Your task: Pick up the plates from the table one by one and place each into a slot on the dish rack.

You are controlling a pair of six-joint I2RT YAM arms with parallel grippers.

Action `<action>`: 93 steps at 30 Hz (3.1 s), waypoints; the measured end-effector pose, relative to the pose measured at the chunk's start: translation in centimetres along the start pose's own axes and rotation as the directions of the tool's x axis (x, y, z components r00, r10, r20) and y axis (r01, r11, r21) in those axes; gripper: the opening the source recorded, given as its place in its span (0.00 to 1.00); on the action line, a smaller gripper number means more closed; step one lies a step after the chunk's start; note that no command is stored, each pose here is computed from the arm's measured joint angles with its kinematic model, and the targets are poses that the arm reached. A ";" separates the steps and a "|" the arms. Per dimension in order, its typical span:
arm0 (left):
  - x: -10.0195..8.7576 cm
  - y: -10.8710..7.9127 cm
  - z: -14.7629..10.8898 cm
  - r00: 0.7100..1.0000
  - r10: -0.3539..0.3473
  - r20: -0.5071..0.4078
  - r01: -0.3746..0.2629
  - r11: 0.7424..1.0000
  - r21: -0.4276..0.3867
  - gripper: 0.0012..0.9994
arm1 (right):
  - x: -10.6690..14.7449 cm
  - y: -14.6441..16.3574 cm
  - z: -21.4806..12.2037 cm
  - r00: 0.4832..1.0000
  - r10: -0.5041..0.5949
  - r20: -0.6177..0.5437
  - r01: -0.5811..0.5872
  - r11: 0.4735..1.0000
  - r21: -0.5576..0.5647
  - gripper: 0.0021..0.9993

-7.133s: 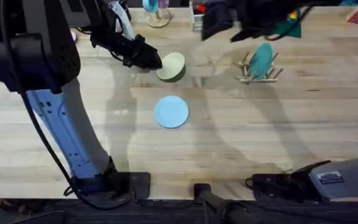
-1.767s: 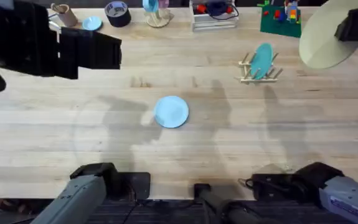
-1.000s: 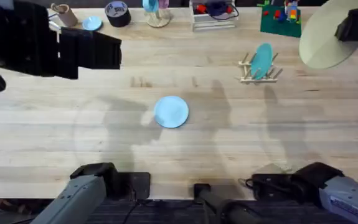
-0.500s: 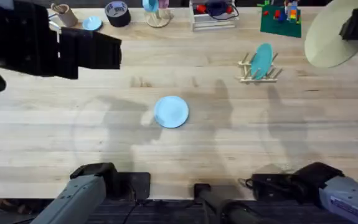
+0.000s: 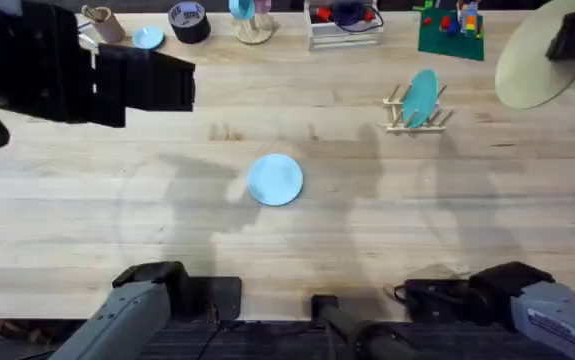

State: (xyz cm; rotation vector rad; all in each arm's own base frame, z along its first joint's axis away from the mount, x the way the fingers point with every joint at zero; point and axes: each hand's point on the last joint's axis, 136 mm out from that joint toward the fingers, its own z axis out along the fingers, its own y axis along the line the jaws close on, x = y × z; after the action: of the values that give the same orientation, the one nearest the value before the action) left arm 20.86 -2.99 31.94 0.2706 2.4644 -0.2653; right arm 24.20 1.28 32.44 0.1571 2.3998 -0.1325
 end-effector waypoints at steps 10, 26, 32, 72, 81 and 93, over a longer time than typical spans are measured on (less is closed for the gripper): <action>0.0 0.0 0.0 1.000 0.000 0.000 0.000 1.000 0.000 0.99 | 0.1 0.6 2.3 0.997 -0.034 -0.075 0.036 0.999 0.014 0.03; 0.0 0.0 0.0 1.000 0.000 0.000 0.000 1.000 0.000 0.99 | -1.1 0.3 6.3 0.990 -0.042 -0.134 0.049 0.998 0.049 0.03; 0.0 0.0 0.0 1.000 0.000 0.000 0.000 1.000 -0.001 0.99 | -1.7 0.5 8.4 0.987 -0.057 -0.154 0.063 0.997 0.039 0.03; 0.0 0.1 0.0 1.000 0.000 -0.001 0.000 1.000 -0.003 0.99 | 0.4 2.3 19.3 0.920 -0.122 -0.373 0.145 0.989 0.034 0.03; 0.0 0.1 0.0 1.000 0.000 -0.001 0.000 1.000 -0.003 0.99 | 1.1 2.4 20.5 0.904 -0.126 -0.408 0.154 0.987 0.035 0.03; 0.0 0.1 0.0 1.000 0.000 -0.001 0.000 1.000 -0.003 0.99 | 1.2 2.4 20.8 0.902 -0.127 -0.412 0.155 0.987 0.035 0.03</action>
State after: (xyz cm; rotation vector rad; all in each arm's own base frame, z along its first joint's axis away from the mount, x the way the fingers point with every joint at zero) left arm 20.87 -2.93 31.92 0.2691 2.4654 -0.2612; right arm 37.39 0.88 16.18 0.0426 2.8283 -0.2713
